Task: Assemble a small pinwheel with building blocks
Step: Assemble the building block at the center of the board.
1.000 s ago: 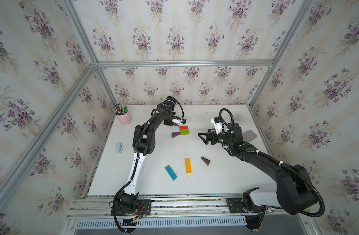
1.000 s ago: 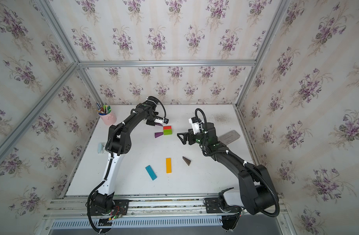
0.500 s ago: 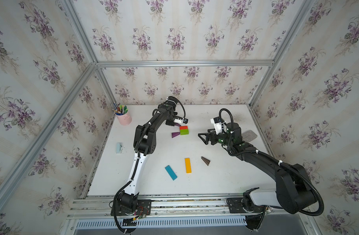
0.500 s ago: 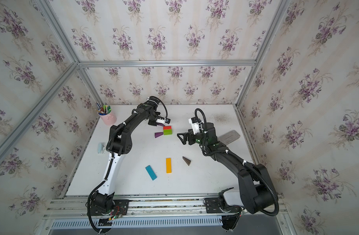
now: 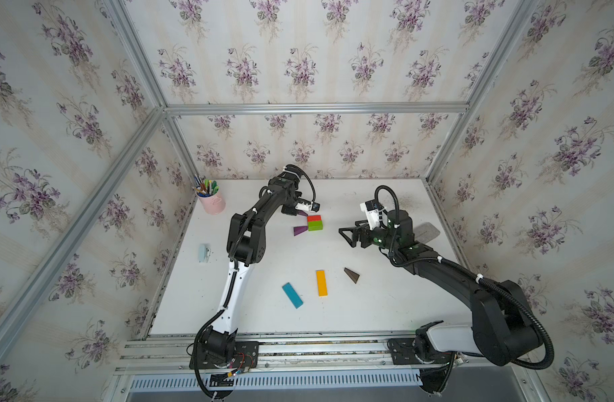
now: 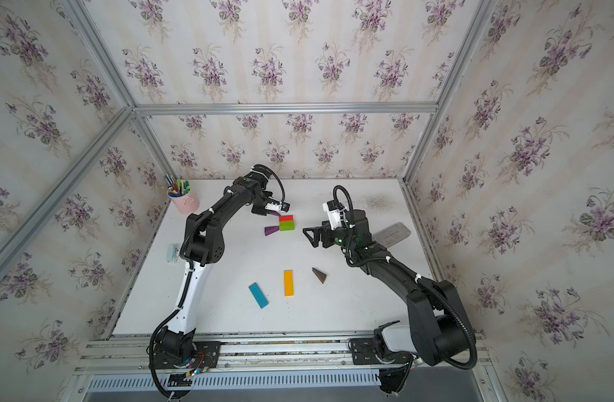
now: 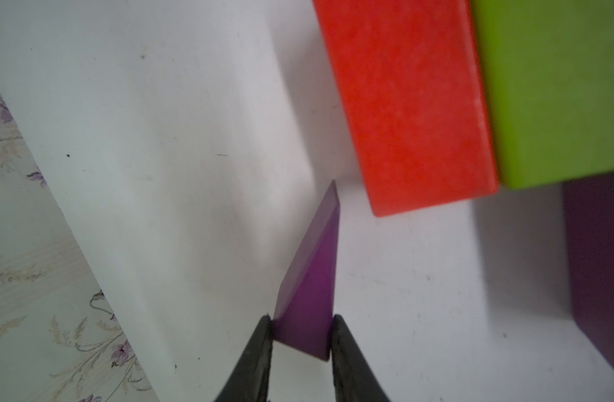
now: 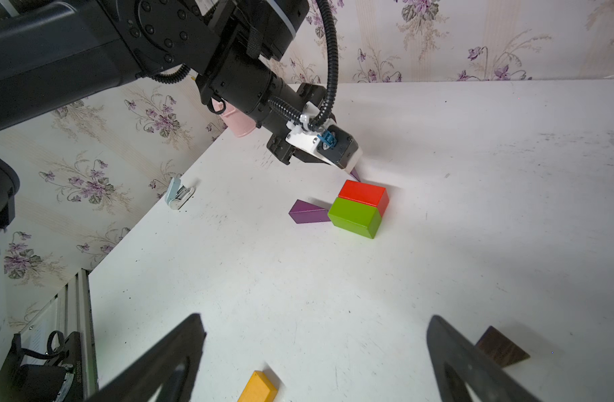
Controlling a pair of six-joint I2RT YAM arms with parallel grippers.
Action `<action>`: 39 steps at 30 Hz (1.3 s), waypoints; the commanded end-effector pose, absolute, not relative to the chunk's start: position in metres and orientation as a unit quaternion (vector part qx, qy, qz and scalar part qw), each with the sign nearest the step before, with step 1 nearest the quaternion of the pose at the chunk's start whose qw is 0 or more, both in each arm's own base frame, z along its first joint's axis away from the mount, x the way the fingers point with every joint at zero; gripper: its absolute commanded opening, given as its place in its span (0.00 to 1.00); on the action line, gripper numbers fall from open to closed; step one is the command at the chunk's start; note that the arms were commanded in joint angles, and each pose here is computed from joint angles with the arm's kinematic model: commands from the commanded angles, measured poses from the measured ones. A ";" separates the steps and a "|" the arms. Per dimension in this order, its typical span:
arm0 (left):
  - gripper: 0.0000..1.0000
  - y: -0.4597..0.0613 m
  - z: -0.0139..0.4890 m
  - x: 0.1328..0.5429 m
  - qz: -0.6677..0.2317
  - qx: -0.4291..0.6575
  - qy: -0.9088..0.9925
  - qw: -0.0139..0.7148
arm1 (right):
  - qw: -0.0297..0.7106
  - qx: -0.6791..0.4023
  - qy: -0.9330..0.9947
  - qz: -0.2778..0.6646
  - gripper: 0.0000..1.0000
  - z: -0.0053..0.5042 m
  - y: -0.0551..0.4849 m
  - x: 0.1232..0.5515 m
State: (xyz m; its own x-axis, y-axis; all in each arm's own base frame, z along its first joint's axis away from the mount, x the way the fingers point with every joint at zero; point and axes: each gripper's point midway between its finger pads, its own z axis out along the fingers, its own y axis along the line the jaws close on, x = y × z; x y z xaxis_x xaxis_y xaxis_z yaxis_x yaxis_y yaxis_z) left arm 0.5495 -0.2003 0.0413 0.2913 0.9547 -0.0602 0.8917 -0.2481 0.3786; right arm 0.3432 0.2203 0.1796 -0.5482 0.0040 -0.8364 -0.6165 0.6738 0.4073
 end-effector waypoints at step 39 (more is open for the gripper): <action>0.42 -0.198 0.074 0.526 -0.014 0.613 0.752 0.242 | 0.450 -0.197 0.789 0.370 1.00 0.187 0.223 0.341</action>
